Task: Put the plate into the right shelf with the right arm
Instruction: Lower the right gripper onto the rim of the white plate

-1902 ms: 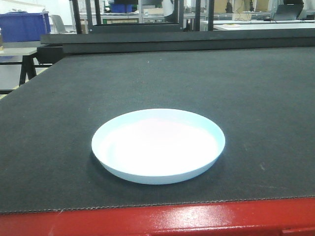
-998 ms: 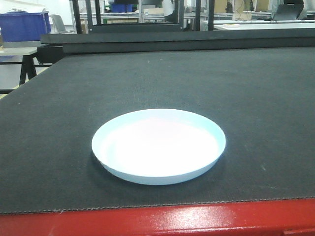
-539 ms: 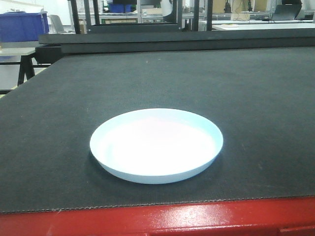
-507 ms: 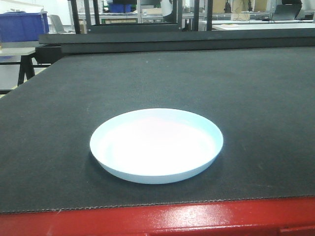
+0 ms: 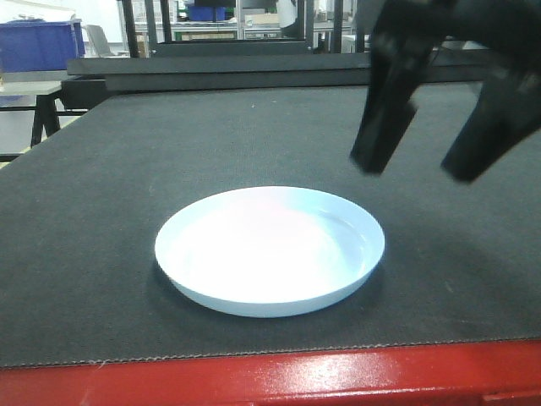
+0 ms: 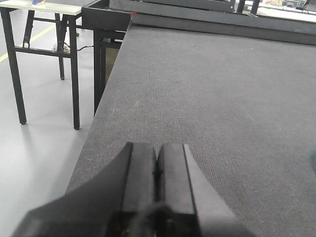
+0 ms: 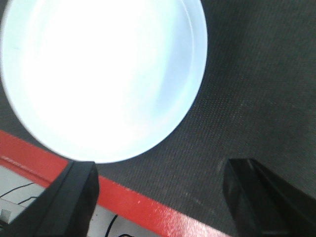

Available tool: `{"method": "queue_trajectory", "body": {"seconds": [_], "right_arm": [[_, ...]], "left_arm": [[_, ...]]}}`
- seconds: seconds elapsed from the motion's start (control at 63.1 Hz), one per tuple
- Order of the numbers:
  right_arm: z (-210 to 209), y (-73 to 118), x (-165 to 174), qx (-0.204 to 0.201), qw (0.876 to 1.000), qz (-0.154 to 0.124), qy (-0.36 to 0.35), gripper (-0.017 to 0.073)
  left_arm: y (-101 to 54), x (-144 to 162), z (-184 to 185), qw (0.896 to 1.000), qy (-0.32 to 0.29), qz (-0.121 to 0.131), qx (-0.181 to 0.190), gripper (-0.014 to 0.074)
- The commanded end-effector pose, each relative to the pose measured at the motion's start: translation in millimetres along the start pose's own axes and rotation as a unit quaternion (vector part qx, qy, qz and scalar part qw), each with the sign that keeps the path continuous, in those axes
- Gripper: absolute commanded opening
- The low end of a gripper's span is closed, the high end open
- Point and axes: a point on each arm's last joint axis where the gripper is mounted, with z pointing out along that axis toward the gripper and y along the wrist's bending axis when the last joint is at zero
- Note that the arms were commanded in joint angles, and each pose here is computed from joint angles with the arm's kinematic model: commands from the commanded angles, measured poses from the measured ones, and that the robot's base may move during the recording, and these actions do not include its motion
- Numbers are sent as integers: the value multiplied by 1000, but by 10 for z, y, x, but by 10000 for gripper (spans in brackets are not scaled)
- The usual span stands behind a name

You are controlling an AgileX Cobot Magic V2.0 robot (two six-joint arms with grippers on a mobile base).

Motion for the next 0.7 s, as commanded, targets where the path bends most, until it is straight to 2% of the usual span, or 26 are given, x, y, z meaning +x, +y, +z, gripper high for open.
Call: {"method": "queue_trajectory", "body": {"seconds": [0.0,0.238,0.681], "right_arm": [[13,50,-121,-12,1000,4,-26,613],[338,11,-191,-17,999,29,-3,613],[475,-21,-267,-14,999,37,-23,610]], "left_arm": [[-6,-52,-2,999,-43,-3,5,-47],[-6,-52,-2,999,-43,-3,5,-47],[-6,-52,-2,999,-43,-3,5,-47]]}}
